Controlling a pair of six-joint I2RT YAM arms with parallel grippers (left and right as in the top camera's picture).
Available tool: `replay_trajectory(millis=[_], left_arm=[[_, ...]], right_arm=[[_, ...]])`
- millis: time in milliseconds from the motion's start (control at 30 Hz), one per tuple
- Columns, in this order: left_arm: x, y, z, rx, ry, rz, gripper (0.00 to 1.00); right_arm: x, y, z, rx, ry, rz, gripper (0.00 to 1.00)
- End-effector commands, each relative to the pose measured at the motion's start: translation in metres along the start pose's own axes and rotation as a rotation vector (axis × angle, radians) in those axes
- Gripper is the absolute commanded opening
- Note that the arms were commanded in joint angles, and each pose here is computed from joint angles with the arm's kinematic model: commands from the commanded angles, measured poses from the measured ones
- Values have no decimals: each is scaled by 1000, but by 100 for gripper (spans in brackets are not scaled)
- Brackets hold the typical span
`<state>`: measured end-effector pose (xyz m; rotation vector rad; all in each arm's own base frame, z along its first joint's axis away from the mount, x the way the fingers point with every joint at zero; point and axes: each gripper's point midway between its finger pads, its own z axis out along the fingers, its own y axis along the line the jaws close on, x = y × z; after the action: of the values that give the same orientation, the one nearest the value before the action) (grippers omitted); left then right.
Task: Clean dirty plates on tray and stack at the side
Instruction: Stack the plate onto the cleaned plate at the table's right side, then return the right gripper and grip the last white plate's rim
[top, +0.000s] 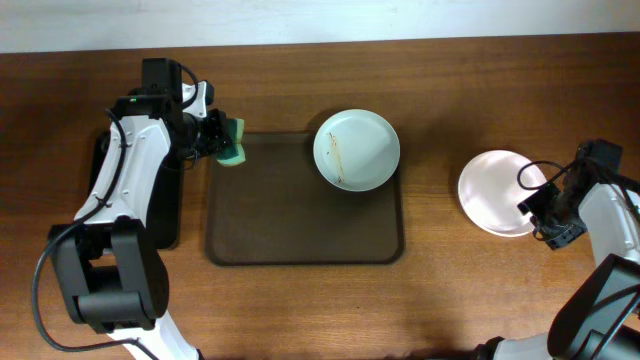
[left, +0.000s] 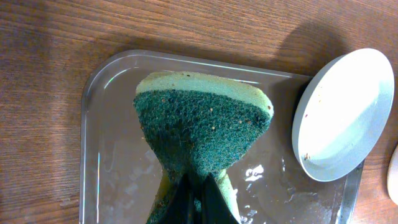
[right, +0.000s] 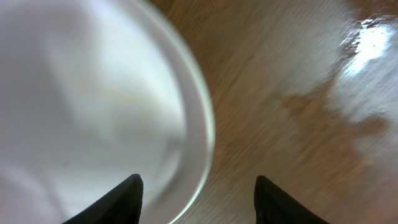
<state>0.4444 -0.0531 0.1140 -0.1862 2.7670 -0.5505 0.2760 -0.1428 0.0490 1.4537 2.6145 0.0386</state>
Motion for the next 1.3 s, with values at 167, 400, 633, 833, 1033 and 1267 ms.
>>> replay_trajectory(millis=[167, 400, 633, 833, 1033, 1267], left_arm=[[1, 1, 4, 3, 1, -10, 1], [-1, 8, 4, -37, -6, -10, 1], [-1, 12, 3, -59, -8, -11, 1], [0, 12, 3, -60, -6, -16, 1], [-1, 12, 3, -60, -8, -15, 1], [-1, 12, 3, -59, -7, -15, 1]], right_arm=[[-4, 121, -110, -354, -128, -380, 63], [73, 209, -100, -363, -148, -648, 69], [148, 231, -18, -211, 18, -782, 51], [165, 230, 1, -149, 34, -752, 34], [164, 230, 8, -138, 38, -725, 32], [165, 232, 22, -125, 47, -716, 32]])
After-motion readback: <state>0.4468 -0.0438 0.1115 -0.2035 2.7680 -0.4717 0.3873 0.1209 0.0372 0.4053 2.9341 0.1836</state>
